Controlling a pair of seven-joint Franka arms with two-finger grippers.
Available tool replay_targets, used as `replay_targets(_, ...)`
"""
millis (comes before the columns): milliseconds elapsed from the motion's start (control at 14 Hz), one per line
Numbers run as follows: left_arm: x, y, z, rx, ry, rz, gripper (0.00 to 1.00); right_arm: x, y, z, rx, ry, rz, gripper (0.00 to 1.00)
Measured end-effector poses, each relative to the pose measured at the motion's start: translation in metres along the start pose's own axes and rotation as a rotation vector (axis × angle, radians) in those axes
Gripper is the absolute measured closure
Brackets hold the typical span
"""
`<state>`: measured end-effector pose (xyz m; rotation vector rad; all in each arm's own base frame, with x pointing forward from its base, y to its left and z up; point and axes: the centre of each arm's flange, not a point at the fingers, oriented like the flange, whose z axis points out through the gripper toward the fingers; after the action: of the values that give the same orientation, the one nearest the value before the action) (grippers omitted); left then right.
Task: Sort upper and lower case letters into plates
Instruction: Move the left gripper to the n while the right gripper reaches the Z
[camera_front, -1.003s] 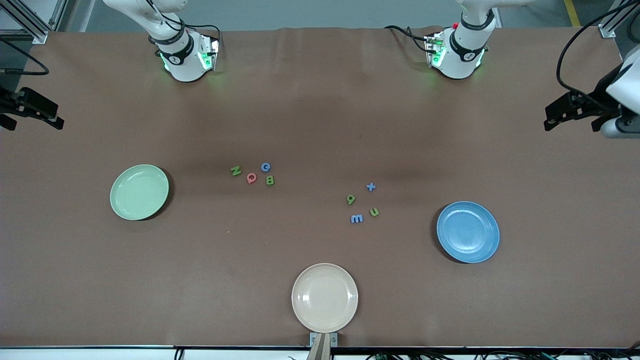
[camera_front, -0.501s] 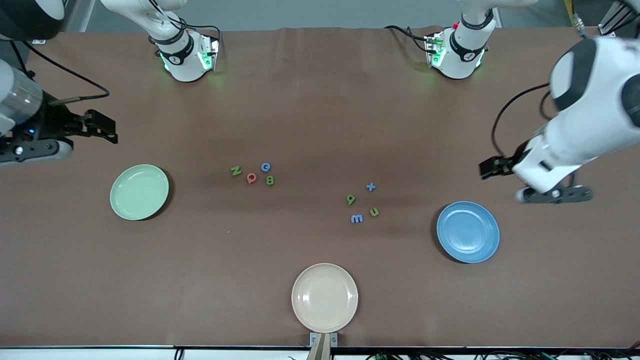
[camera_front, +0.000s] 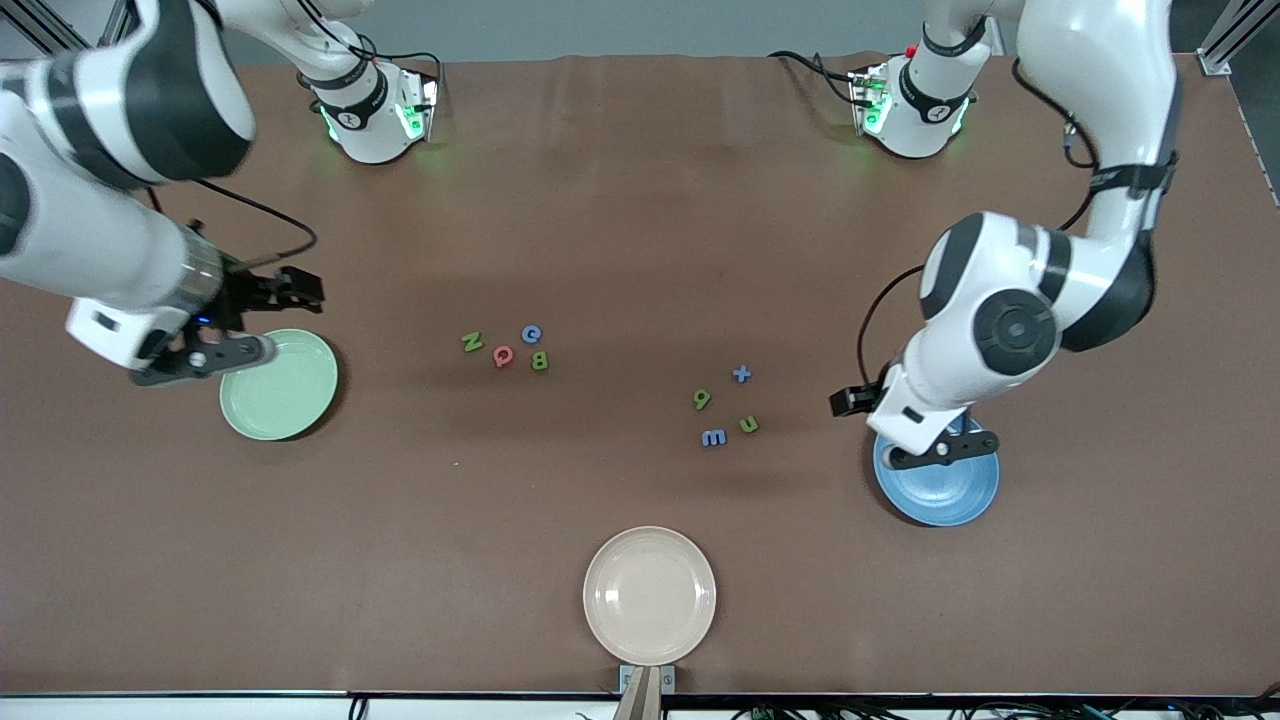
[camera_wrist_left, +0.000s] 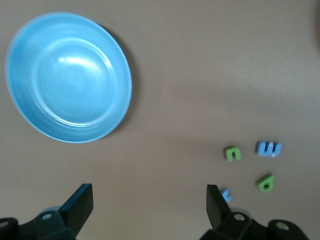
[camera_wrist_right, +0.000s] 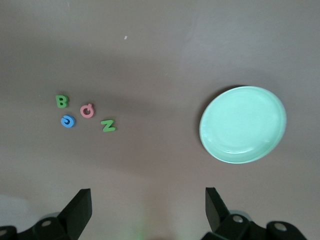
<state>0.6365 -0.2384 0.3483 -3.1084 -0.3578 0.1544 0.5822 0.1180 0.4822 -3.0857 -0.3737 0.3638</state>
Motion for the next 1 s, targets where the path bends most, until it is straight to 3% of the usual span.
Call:
replay_targets(143, -0.004, 0.020, 0.034, 0.006, -0.014, -0.051, 0.00, 0.003, -0.003, 0.054, 0.030, 0.007, 0.006, 0.00)
replay_targets(358, -0.012, 0.042, 0.069, 0.015, -0.029, -0.107, 0.09, -0.009, -0.022, 0.121, 0.027, 0.062, 0.003, 0.00)
replay_targets(645, -0.024, 0.091, 0.107, -0.021, 0.005, -0.158, 0.14, -0.029, -0.079, 0.191, 0.011, 0.177, 0.008, 0.00)
replay_targets(1003, -0.029, 0.107, 0.145, -0.031, 0.008, -0.160, 0.26, -0.029, -0.097, 0.254, 0.003, 0.210, -0.021, 0.00)
